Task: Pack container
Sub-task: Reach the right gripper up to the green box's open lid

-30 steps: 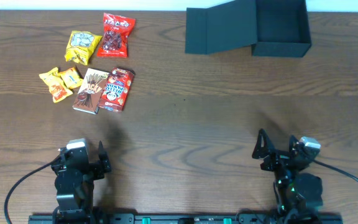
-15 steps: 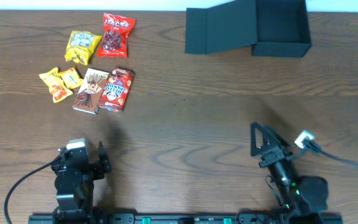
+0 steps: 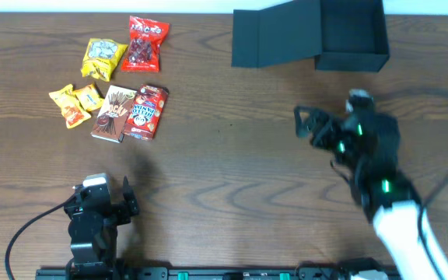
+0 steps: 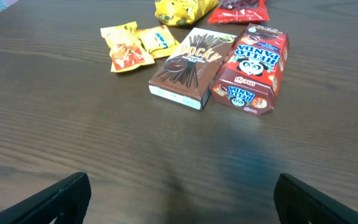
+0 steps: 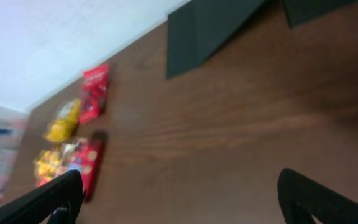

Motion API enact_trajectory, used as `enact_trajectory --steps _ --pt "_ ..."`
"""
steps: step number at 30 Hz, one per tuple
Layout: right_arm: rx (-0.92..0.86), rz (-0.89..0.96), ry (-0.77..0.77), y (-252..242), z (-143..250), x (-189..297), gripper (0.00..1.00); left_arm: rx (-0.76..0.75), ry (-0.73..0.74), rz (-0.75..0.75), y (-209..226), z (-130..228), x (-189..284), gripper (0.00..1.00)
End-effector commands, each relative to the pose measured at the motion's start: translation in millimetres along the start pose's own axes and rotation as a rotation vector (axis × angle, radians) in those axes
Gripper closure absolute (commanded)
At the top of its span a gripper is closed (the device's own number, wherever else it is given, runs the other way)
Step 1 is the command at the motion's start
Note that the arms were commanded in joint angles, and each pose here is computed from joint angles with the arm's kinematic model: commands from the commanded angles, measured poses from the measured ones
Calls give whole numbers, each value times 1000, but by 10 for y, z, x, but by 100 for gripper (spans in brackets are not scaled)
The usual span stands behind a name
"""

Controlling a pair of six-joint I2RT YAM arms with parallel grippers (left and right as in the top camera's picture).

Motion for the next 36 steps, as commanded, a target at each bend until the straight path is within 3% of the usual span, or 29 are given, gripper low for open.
enact_trajectory --steps 1,9,12,19,28,36 --pt "59 137 -34 64 -374 -222 1 4 8 -1 -6 45 -25 5" --pt "-227 358 -102 -6 -1127 -809 1 4 8 -1 -6 45 -25 5" --pt "-456 401 -113 -234 -1309 -1013 8 4 8 -1 -6 45 -25 5" --pt "-776 406 -58 -828 -1606 -1403 18 4 8 -1 -6 45 -25 5" --pt "-895 406 -63 -1320 -1913 -1573 22 4 8 -1 -6 45 -25 5" --pt "-950 403 -54 -1528 -1956 -1698 25 4 8 -1 -6 45 -25 5"
Point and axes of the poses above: each gripper's point midway between its finger pads, its own x axis back along the fingers, its own y axis along the line the jaws close on, z = x × y, the point moved 6 cm from there along x, back along the fingers, and after that the axes turned 10 degrees about -x, right-handed, at the moved point
